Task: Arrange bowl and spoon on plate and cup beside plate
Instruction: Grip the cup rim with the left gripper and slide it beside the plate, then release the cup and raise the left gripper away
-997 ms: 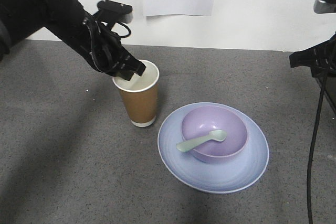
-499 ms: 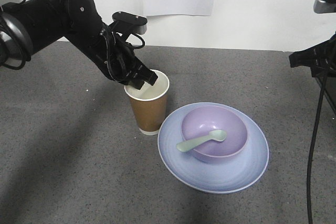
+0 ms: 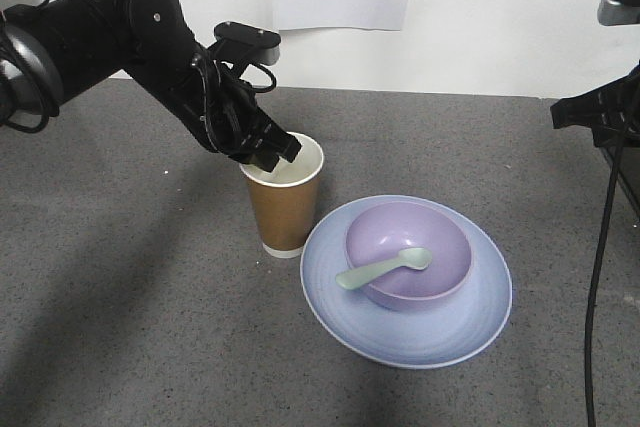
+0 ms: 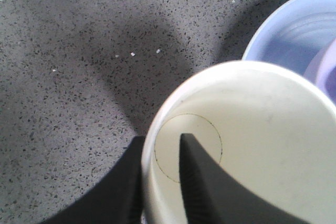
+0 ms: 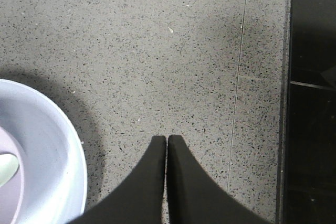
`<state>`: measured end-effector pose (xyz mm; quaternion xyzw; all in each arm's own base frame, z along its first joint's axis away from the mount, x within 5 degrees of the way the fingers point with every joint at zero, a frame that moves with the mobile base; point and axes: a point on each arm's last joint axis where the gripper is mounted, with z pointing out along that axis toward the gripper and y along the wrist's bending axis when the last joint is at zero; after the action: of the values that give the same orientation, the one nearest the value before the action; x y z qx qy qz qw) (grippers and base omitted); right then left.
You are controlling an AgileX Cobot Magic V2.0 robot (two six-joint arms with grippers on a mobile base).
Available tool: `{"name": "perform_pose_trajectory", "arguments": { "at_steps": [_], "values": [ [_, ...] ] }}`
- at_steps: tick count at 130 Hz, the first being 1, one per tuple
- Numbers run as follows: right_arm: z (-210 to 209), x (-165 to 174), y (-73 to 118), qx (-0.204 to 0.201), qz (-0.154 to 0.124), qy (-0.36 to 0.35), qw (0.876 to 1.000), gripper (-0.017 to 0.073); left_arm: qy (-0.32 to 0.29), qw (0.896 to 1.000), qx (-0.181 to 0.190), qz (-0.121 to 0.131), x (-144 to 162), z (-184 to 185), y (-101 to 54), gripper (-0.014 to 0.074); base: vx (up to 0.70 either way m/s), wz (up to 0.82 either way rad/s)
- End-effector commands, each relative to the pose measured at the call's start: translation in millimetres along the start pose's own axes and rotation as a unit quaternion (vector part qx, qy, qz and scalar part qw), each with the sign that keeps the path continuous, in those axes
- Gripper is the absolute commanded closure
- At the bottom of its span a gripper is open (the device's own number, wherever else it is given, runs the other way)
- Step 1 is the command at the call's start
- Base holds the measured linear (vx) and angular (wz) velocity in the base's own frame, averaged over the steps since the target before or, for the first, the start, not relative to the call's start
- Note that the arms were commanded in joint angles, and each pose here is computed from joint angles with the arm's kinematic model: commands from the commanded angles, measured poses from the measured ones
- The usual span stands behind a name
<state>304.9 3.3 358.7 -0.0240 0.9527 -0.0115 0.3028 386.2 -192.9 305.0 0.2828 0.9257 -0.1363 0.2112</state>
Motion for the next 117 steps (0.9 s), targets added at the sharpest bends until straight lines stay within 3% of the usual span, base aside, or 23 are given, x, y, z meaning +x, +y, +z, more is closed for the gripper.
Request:
{"name": "perform_pose_trajectory", "arguments": {
  "at_steps": [1, 25, 59, 75, 96, 117],
  "values": [
    [-21.2, -9.4, -2.9, 0.007, 0.002, -0.055, 0.998, 0.0565, -0.061, 0.998, 0.002, 0.001, -11.0, -32.9, -9.3, 0.0361, 0.00, 0.00],
    [-21.2, -9.4, -2.9, 0.007, 0.002, -0.055, 0.998, 0.0565, -0.077, 0.997, -0.026, -0.017, -17.0, -47.7, -6.4, 0.0335, 0.00, 0.00],
    [-21.2, -9.4, -2.9, 0.007, 0.002, -0.055, 0.998, 0.0565, -0.134, 0.982, -0.134, -0.013, -22.4, -96.9, 6.1, 0.0339, 0.00, 0.00],
    [-21.2, -9.4, -2.9, 0.007, 0.002, -0.055, 0.998, 0.0565, -0.146, 0.976, -0.154, -0.047, -17.3, -113.2, 23.2, 0.0363, 0.00, 0.00],
    [-21.2, -9.4, -2.9, 0.007, 0.002, -0.055, 0.998, 0.0565, -0.148, 0.968, -0.172, -0.104, -5.4, -130.8, 59.1, 0.0437, 0.00, 0.00],
    [-21.2, -9.4, -2.9, 0.007, 0.002, -0.055, 0.998, 0.0565, -0.146, 0.962, -0.187, -0.136, 7.8, -142.0, 81.7, 0.0532, 0.00, 0.00]
  ]
}}
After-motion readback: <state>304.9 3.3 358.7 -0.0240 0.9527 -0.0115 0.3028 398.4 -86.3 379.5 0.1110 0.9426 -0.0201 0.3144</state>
